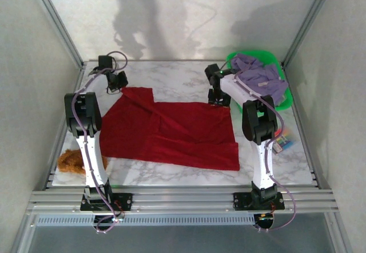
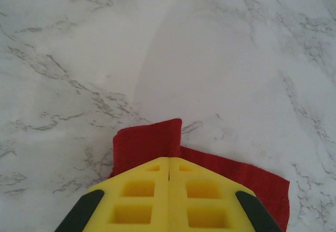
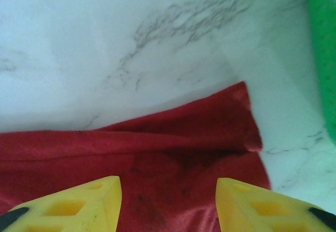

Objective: Fold and stack the t-shirts

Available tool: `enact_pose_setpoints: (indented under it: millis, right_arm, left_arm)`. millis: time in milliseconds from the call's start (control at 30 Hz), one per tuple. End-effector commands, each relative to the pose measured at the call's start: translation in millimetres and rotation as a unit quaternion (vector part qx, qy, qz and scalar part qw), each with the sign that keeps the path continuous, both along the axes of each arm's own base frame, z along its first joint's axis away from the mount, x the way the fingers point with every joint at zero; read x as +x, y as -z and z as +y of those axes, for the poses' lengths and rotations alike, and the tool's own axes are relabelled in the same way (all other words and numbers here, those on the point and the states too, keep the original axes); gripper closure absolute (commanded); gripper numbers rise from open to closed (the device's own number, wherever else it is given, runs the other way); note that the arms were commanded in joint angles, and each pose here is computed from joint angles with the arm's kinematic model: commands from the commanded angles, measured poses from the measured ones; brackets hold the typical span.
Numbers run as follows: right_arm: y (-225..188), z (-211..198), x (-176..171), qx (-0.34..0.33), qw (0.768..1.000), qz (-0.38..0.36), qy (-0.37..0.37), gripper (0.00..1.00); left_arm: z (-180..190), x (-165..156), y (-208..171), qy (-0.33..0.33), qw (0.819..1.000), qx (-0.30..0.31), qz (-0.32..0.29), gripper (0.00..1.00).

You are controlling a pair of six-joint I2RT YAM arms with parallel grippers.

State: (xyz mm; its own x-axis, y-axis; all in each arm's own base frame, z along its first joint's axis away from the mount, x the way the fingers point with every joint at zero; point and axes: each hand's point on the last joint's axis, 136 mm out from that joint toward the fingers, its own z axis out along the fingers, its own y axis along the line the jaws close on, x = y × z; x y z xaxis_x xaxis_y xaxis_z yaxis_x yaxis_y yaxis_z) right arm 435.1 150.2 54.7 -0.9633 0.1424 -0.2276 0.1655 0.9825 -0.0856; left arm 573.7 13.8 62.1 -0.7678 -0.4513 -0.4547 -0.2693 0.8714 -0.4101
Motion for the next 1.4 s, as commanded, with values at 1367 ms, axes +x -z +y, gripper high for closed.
enact_pose_setpoints:
  millis: [1367]
  right_arm:
    - [45.8,-36.8,-26.6,-0.049,0.997,0.037,0.043,0.62]
  left_arm:
    - [-18.2,-17.0,-6.9,0.019,1.0,0.008,0.012,1.0]
